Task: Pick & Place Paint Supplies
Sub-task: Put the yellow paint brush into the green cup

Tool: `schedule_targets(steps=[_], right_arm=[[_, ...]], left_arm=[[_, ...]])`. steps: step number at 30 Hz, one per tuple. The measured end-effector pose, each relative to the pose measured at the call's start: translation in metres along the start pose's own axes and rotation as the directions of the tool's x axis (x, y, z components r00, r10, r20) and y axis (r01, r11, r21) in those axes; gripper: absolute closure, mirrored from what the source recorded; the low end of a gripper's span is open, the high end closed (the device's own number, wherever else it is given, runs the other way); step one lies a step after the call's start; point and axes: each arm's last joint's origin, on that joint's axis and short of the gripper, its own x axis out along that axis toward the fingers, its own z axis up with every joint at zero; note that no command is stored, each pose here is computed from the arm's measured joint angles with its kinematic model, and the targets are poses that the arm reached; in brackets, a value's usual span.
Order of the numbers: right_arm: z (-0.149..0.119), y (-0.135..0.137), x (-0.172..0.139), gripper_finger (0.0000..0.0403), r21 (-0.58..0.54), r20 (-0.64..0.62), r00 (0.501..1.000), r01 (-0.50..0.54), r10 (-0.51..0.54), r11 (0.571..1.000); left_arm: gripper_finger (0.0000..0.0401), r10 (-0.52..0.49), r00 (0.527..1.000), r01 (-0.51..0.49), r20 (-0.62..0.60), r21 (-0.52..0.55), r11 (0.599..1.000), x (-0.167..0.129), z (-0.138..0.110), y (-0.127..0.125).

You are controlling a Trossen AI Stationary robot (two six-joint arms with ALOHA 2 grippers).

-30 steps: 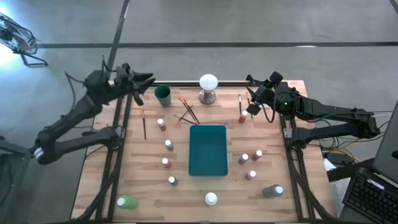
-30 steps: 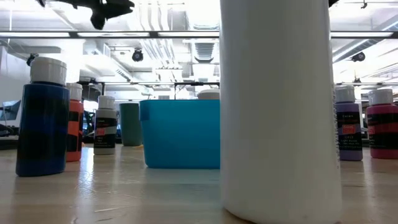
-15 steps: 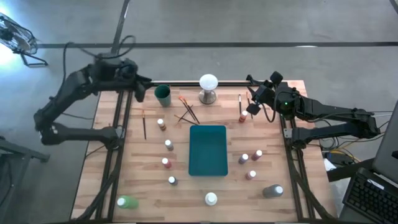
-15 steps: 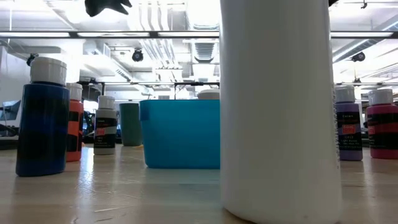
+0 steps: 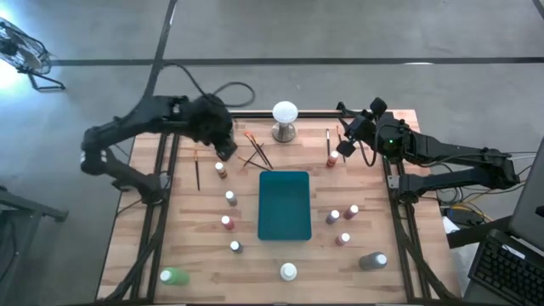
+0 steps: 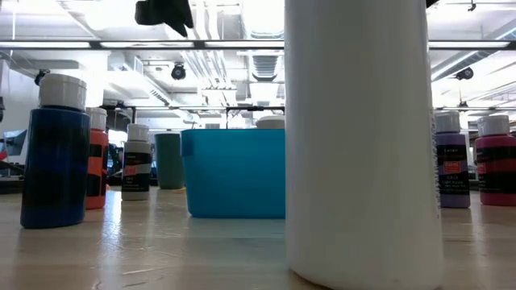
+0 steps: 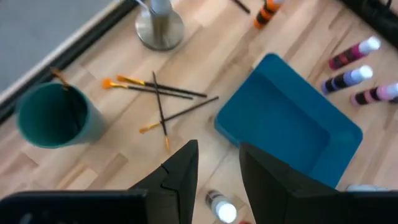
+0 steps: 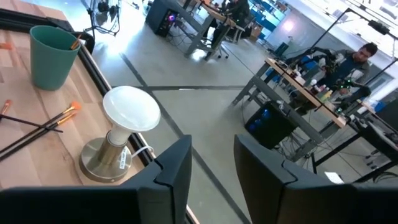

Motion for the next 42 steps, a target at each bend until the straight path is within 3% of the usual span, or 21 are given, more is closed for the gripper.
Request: schedule_targets(steps=[8, 25, 32, 37, 42], right_arm=[[-0.001, 0.0, 0.0, 0.0254, 0.021, -0.007, 1.0, -0.002, 0.002, 1.0], [-0.004, 0.002, 0.001, 0.0218, 0.01, -0.016, 1.0, -0.004, 0.005, 1.0], [-0.007, 0.003, 0.001, 0.0229, -0.004, -0.038, 0.999, -0.011, 0.011, 1.0], [-0.007, 0.003, 0.001, 0.024, -0.003, -0.04, 0.999, -0.012, 0.012, 1.0], [-0.007, 0.003, 0.001, 0.0248, -0.005, -0.039, 0.999, -0.012, 0.012, 1.0]], left_arm=[[0.0277, 0.043, 0.994, -0.044, -0.1, -0.007, 0.999, 0.038, 0.004, -0.014], [0.0279, 0.076, 0.962, -0.092, -0.262, -0.052, 0.994, 0.081, 0.005, -0.021], [0.0279, 0.151, 0.94, -0.159, -0.306, -0.001, 0.987, 0.104, 0.001, -0.021], [0.0279, 0.217, 0.905, -0.224, -0.365, 0.024, 0.974, 0.128, -0.016, -0.014], [0.0279, 0.226, 0.904, -0.235, -0.362, 0.018, 0.972, 0.155, -0.031, -0.008]])
